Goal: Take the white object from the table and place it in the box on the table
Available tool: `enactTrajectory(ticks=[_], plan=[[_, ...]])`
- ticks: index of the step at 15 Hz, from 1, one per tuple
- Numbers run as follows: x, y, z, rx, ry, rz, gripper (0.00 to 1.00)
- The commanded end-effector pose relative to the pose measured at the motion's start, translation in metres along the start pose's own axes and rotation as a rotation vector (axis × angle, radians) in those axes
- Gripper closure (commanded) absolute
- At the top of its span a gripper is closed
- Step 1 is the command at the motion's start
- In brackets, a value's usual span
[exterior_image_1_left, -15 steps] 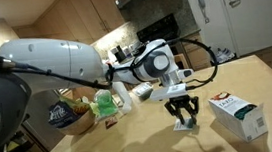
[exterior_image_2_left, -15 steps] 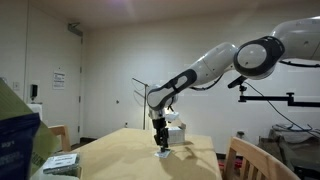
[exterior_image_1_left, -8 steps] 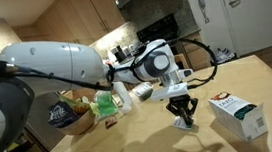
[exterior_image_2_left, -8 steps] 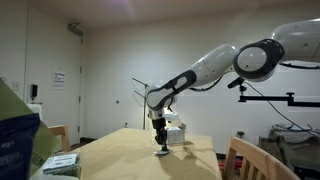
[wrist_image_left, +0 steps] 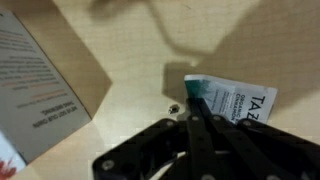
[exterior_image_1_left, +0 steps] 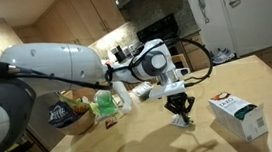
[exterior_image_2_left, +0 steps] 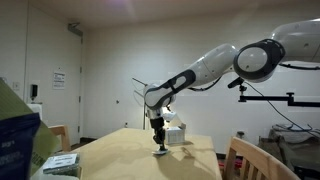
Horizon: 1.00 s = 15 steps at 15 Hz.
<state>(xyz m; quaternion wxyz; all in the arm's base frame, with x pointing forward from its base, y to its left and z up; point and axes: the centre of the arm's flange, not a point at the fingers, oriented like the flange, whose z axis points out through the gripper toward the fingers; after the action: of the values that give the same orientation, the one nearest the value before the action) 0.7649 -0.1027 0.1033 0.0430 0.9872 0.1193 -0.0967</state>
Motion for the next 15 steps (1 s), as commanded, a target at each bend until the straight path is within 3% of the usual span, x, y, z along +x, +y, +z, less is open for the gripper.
enactTrajectory(ticks=[1, 8, 9, 15], plan=[[-0.013, -0.006, -0.026, -0.048, 0.049, 0.047, 0.99], [-0.043, 0.001, -0.073, -0.103, 0.332, 0.043, 0.99], [0.016, 0.015, -0.061, -0.094, 0.299, 0.052, 0.99], [0.017, 0.013, -0.055, -0.099, 0.291, 0.094, 0.99]])
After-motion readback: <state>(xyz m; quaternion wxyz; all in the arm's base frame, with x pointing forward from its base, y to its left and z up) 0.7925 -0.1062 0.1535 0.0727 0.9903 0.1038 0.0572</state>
